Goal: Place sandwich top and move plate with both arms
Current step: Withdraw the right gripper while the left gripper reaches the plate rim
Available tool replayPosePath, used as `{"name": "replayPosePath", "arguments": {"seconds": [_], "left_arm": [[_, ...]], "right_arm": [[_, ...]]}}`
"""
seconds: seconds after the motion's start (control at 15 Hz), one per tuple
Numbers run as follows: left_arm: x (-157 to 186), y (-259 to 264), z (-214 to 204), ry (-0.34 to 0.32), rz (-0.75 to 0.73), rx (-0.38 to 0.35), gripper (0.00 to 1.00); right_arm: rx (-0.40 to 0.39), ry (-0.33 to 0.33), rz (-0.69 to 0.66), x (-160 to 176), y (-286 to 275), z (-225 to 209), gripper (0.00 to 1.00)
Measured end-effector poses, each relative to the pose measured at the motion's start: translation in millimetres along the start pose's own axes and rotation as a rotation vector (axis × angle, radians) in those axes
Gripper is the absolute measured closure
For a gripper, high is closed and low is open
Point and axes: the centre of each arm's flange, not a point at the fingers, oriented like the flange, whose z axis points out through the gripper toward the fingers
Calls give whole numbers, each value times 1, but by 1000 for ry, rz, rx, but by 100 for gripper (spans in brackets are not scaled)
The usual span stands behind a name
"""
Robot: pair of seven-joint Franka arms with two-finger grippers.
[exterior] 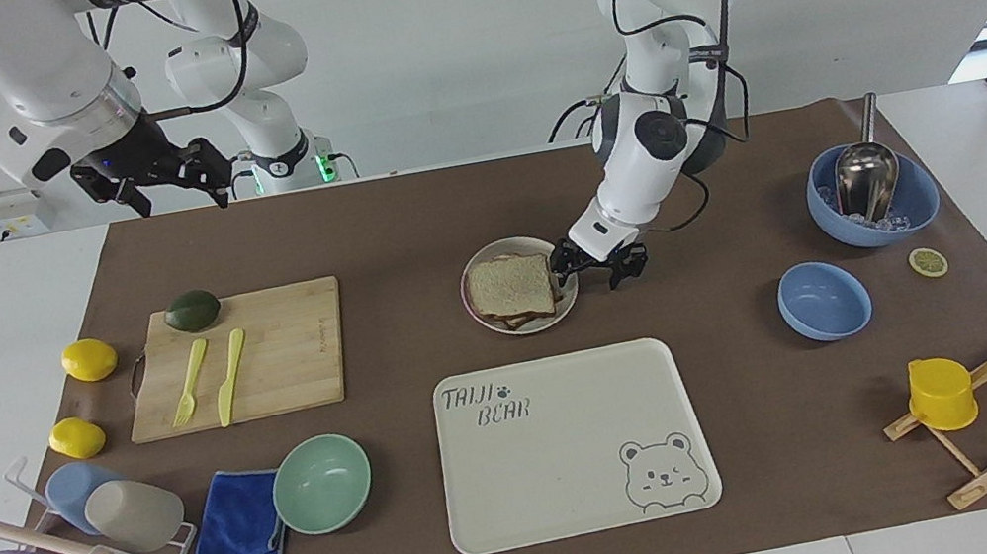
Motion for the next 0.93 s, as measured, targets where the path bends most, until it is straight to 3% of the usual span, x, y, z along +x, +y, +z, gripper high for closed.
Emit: {"name": "replayPosePath", "arguments": {"seconds": [0.07, 0.13, 0.27, 0.33, 0.4, 0.53, 0.67, 0.8, 0.87, 0.93], "left_arm": [[-1, -1, 1, -3, -1, 1, 13], [-1, -2, 2, -4, -3, 1, 13], [-2, -3, 2, -5, -4, 2, 30], [-2, -3, 3, -6, -4, 2, 30], [-2, -3, 3, -7, -5, 2, 37], [-4, -1, 4, -9, -9, -6, 57], [-5, 2, 5, -13, -13, -14, 62], [-7, 8, 5, -13, -14, -25, 88], [-7, 10, 0, -5, -18, -34, 95], [-7, 9, -2, -3, -23, -39, 95]], "right_arm": [[3, 2, -26, 0, 7, 3, 0], [7, 7, -51, 2, 15, 8, 0], [15, -10, -85, 2, 37, 21, 0], [18, -19, -90, 1, 45, 23, 0], [20, -22, -91, 0, 50, 24, 0], [21, -24, -89, 0, 51, 25, 0], [16, -25, -88, 0, 52, 26, 0], [11, -26, -87, 0, 52, 26, 0], [11, -27, -87, 0, 52, 26, 0], [10, -25, -87, 0, 53, 26, 0]]}}
